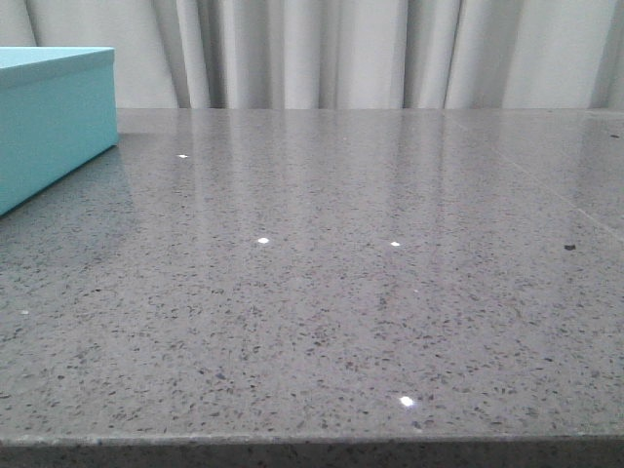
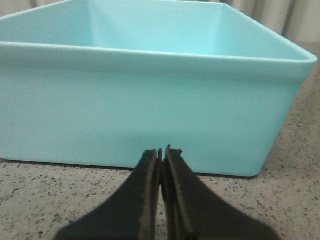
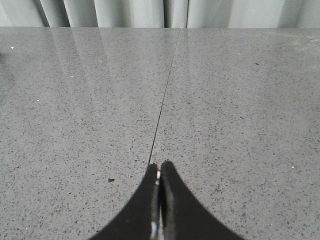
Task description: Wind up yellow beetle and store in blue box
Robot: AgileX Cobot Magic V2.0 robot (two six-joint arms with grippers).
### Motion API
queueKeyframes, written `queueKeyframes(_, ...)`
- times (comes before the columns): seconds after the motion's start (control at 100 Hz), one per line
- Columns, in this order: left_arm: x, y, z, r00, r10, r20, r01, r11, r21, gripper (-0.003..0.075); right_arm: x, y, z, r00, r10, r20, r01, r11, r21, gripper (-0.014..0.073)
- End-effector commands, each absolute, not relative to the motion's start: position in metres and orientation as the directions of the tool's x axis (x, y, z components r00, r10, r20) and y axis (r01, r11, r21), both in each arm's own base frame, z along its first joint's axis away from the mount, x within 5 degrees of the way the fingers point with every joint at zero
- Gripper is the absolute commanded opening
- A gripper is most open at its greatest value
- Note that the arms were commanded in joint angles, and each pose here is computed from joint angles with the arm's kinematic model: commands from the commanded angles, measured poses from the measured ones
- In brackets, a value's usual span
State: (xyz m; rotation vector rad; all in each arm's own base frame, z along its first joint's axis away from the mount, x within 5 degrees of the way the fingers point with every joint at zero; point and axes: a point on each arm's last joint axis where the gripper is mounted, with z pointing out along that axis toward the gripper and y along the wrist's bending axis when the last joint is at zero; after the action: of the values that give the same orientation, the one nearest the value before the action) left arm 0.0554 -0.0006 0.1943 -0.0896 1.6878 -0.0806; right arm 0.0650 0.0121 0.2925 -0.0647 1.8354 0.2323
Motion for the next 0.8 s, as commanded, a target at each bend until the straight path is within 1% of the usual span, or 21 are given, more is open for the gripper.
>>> queueKeyframes(0.0, 0.055, 0.000, 0.195, -0.038, -0.111, -0.993, -0.004, 0.994, -0.111, -0.0018, 0.066, 0.012, 0.307, -0.184, 0.075, -0.980, -0.180, 0.978, 0.108, -0.0067)
queueKeyframes(0.29, 0.055, 0.000, 0.195, -0.038, -0.111, -0.993, -0.004, 0.994, -0.111, -0.0018, 0.067, 0.012, 0.307, -0.184, 0.075, -0.980, -0.177, 0.978, 0.108, -0.0067)
queueKeyframes(0.44, 0.055, 0.000, 0.195, -0.038, -0.111, -0.993, -0.004, 0.994, -0.111, -0.0018, 0.066, 0.009, 0.302, -0.156, 0.087, -0.984, -0.127, 0.986, 0.107, -0.0067)
queueKeyframes(0.56, 0.055, 0.000, 0.195, -0.038, -0.111, -0.993, -0.004, 0.994, -0.111, -0.0018, 0.066, 0.004, 0.290, -0.101, 0.100, -0.990, -0.069, 0.992, 0.107, -0.0067)
queueKeyframes(0.64, 0.055, 0.000, 0.195, -0.038, -0.111, -0.993, -0.004, 0.994, -0.111, -0.0018, 0.063, 0.003, 0.281, -0.026, 0.106, -0.994, -0.049, 0.993, 0.107, -0.0067)
queueKeyframes(0.71, 0.055, 0.000, 0.195, -0.038, -0.111, -0.993, -0.004, 0.994, -0.111, -0.0018, 0.061, 0.001, 0.270, 0.034, 0.108, -0.994, -0.035, 0.994, 0.107, -0.0067)
queueKeyframes(0.79, 0.055, 0.000, 0.195, -0.038, -0.111, -0.993, -0.004, 0.994, -0.111, -0.0018, 0.061, 0.000, 0.253, 0.064, 0.105, -0.992, -0.011, 0.994, 0.105, -0.0067)
